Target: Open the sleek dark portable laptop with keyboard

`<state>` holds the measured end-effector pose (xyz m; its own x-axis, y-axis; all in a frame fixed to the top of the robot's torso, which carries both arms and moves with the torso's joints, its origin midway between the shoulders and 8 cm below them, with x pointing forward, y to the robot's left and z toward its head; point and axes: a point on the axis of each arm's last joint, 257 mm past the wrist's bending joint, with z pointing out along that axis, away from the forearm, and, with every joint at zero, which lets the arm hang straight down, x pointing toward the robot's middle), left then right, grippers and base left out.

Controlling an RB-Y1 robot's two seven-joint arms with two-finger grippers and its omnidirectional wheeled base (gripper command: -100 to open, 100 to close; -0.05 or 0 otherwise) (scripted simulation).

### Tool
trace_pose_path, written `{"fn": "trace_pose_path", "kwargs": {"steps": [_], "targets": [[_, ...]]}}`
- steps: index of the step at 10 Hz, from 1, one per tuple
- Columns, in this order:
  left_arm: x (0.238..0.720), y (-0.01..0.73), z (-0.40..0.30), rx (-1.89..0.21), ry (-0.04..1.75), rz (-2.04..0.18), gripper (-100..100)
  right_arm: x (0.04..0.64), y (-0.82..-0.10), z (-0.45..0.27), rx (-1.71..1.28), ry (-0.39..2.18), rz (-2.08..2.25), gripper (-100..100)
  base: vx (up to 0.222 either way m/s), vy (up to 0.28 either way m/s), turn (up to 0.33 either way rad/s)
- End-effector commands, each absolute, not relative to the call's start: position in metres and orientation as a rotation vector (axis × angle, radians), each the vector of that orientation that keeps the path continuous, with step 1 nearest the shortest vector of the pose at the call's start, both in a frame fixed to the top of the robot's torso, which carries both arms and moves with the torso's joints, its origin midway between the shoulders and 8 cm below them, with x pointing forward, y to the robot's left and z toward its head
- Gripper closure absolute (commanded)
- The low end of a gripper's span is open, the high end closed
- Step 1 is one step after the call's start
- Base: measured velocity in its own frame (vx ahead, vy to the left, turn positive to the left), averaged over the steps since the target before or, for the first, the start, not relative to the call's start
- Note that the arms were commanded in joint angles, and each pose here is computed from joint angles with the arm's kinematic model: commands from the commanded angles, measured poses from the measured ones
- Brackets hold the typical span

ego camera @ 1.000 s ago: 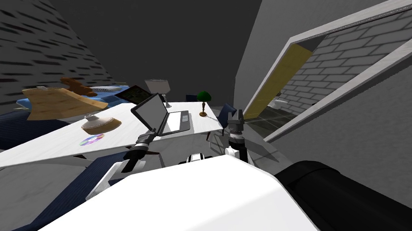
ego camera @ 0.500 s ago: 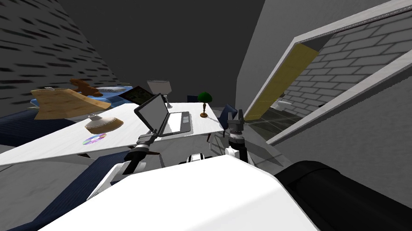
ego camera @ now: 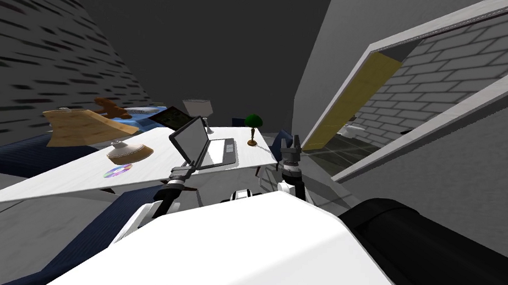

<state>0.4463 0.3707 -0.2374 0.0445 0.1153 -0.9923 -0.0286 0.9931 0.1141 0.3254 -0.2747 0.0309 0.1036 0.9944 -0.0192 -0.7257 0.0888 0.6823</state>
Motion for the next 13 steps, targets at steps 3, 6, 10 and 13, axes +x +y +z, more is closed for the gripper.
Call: {"fn": "trace_pose_path", "kwargs": {"steps": [3, 6, 10, 13], "targets": [[0.442, 0.353, -0.251, 0.178, 1.525, 0.193, 100, 0.325, -0.275, 0.031, 0.595, 0.563, 1.385, 0, 0.024, 0.008, 0.031], [0.439, 0.341, -0.260, 0.254, 1.523, 0.248, 100, 0.325, -0.275, 0.031, 0.595, 0.563, 1.385, 0, 0.024, 0.007, 0.029], [0.434, 0.321, -0.273, 0.356, 1.518, 0.314, 100, 0.325, -0.275, 0.031, 0.595, 0.563, 1.385, 0, 0.022, 0.006, 0.035], [0.431, 0.307, -0.281, 0.430, 1.510, 0.361, 100, 0.325, -0.275, 0.031, 0.595, 0.563, 1.385, 0, 0.022, 0.002, 0.030]]}}
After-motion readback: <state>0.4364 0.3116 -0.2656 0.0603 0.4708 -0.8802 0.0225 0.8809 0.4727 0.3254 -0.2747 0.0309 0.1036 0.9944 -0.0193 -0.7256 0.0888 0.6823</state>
